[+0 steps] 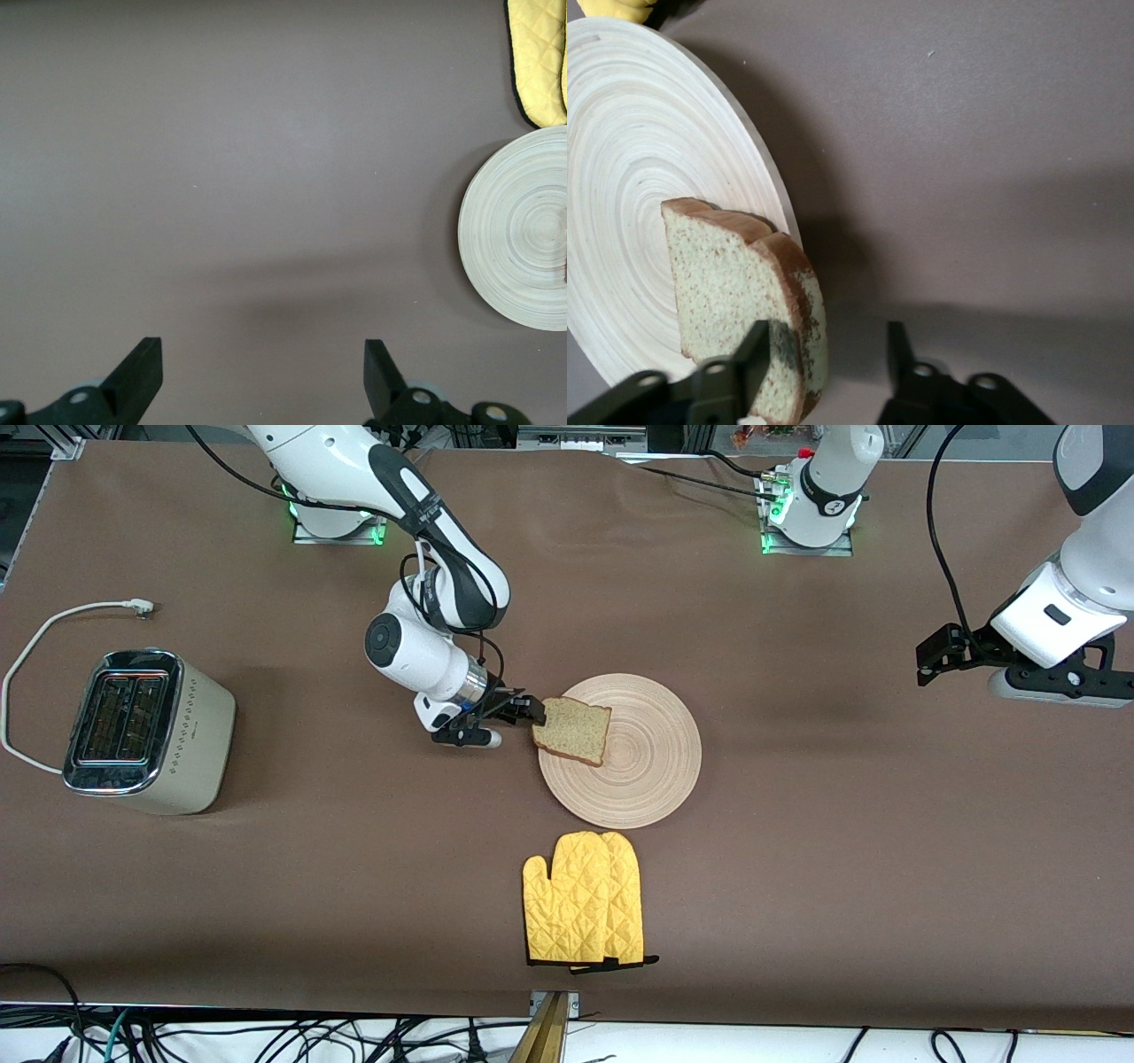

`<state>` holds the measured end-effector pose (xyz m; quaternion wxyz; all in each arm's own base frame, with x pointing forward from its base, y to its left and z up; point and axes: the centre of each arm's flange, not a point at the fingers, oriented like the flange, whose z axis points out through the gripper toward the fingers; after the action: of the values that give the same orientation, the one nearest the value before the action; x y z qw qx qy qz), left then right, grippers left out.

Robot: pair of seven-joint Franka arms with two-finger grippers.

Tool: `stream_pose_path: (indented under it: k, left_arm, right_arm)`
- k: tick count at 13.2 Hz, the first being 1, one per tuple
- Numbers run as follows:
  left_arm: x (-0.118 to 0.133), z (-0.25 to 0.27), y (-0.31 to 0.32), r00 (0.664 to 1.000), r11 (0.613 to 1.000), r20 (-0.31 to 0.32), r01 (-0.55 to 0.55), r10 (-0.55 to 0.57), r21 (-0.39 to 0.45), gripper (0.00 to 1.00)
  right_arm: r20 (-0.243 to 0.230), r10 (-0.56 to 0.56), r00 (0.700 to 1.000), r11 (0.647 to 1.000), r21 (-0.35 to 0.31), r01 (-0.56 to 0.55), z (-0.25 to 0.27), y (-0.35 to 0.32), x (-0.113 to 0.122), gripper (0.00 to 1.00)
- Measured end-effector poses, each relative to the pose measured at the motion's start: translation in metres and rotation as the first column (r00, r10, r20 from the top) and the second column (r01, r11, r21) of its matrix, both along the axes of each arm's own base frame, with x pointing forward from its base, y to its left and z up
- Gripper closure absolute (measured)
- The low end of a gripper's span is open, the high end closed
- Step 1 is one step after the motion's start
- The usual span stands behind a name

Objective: Move plate and put bread in toaster
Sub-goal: 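Reach the right gripper to the bread slice on the plate, then grasp the bread slice with the right gripper and lift it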

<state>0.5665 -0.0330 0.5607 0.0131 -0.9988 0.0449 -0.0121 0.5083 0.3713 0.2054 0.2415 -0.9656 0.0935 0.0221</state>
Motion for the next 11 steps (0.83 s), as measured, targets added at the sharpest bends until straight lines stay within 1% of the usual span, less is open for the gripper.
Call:
stream_pose_path:
  k: [1, 2, 3, 4, 5, 7, 8, 10, 11]
  left_arm:
    - [0.0000, -0.0001, 0.0003, 1.000, 1.000, 0.000, -0.001, 0.001, 0.000, 0.00]
    - [0.0000, -0.0001, 0.0005, 1.000, 1.000, -0.001, -0.001, 0.001, 0.000, 0.00]
    - [0.0000, -0.0001, 0.0005, 1.000, 1.000, -0.001, -0.002, 0.002, 0.000, 0.00]
    - [0.0000, -0.0001, 0.0005, 1.000, 1.000, -0.001, -0.002, 0.002, 0.000, 0.00]
    - [0.0000, -0.0002, 0.0005, 1.000, 1.000, -0.001, -0.002, 0.002, 0.000, 0.00]
    - [0.0000, -0.0002, 0.0005, 1.000, 1.000, -0.001, -0.002, 0.002, 0.000, 0.00]
    - [0.0000, -0.0002, 0.0005, 1.000, 1.000, -0.001, -0.002, 0.002, 0.000, 0.00]
    - [-0.0002, -0.0003, 0.0005, 1.000, 1.000, -0.003, -0.003, 0.003, 0.000, 0.00]
    - [-0.0006, -0.0006, 0.0006, 1.000, 1.000, -0.006, -0.003, 0.003, 0.000, 0.00]
  right_arm:
    - [-0.001, -0.002, 1.000, 1.000, 0.000, 0.002, -0.0010, 0.0000, 0.0002, 0.46]
    - [-0.001, -0.003, 1.000, 1.000, 0.001, 0.003, -0.0014, 0.0001, 0.0004, 0.49]
    - [-0.001, -0.002, 1.000, 1.000, 0.001, 0.002, -0.0012, 0.0008, 0.0003, 0.50]
    - [0.000, -0.002, 1.000, 1.000, 0.003, 0.002, -0.0007, 0.0021, -0.0001, 0.57]
    - [0.000, -0.002, 1.000, 1.000, 0.004, 0.002, -0.0002, 0.0032, -0.0004, 0.57]
    - [0.000, -0.006, 1.000, 1.000, 0.009, 0.006, 0.0005, 0.0045, -0.0005, 0.70]
    - [-0.003, -0.011, 1.000, 1.000, 0.013, 0.011, 0.0007, 0.0051, -0.0007, 0.70]
    - [-0.005, -0.018, 1.000, 1.000, 0.021, 0.018, 0.0018, 0.0070, -0.0002, 0.87]
    - [-0.005, -0.018, 1.000, 1.000, 0.022, 0.018, 0.0021, 0.0077, -0.0004, 0.87]
